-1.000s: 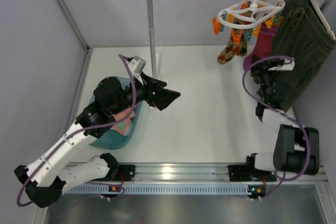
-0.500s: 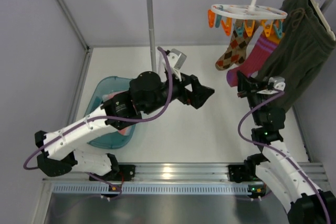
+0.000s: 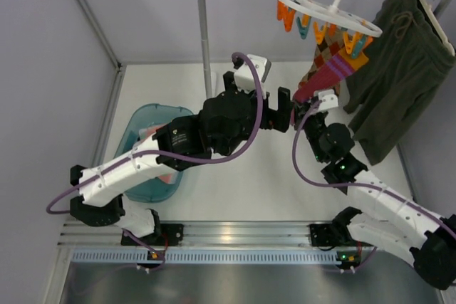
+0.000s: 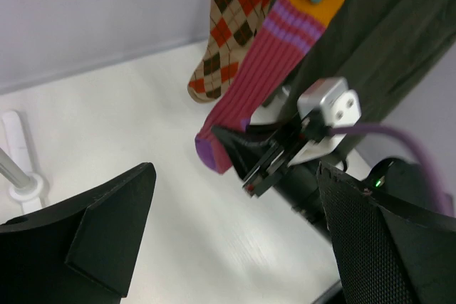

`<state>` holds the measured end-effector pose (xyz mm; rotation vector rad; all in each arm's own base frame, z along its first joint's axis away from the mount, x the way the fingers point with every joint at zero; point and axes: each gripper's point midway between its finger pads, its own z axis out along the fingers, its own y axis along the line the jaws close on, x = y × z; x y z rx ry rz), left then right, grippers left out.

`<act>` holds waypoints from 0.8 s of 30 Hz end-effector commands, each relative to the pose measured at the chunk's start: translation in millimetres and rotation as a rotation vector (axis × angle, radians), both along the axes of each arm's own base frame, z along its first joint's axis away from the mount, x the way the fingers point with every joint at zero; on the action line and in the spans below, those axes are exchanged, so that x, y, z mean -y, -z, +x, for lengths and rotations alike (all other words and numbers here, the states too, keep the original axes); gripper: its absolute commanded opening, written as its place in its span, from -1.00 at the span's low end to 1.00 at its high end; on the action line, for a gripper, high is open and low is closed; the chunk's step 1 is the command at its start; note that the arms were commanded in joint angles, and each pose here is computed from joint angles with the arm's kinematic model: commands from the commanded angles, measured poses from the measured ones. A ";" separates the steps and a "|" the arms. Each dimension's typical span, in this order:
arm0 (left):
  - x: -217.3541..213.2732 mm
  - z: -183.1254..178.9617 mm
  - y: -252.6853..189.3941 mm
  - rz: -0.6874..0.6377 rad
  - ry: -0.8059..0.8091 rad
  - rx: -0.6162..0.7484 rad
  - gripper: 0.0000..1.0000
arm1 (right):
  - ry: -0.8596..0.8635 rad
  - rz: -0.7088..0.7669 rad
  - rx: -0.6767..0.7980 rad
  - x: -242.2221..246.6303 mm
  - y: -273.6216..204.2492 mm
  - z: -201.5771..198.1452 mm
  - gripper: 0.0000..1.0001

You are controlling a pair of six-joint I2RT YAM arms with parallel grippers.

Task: Remove the socks clipped to the hanger

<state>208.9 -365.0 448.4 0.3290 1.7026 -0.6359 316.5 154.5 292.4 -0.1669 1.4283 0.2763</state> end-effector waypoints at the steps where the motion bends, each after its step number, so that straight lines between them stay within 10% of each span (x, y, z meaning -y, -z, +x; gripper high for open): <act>1: -29.9 15.9 -28.5 0.045 -0.133 0.050 0.97 | 0.042 -0.105 -0.007 -17.8 -9.5 6.5 -1.00; 19: -113.7 76.2 -57.4 0.152 -0.390 0.131 0.97 | 0.035 -0.326 0.024 -112.4 -9.6 6.2 -1.00; 24: -71.9 54.1 -57.5 0.087 -0.101 0.115 0.97 | 0.023 -0.283 0.015 -110.6 -5.8 6.2 -1.00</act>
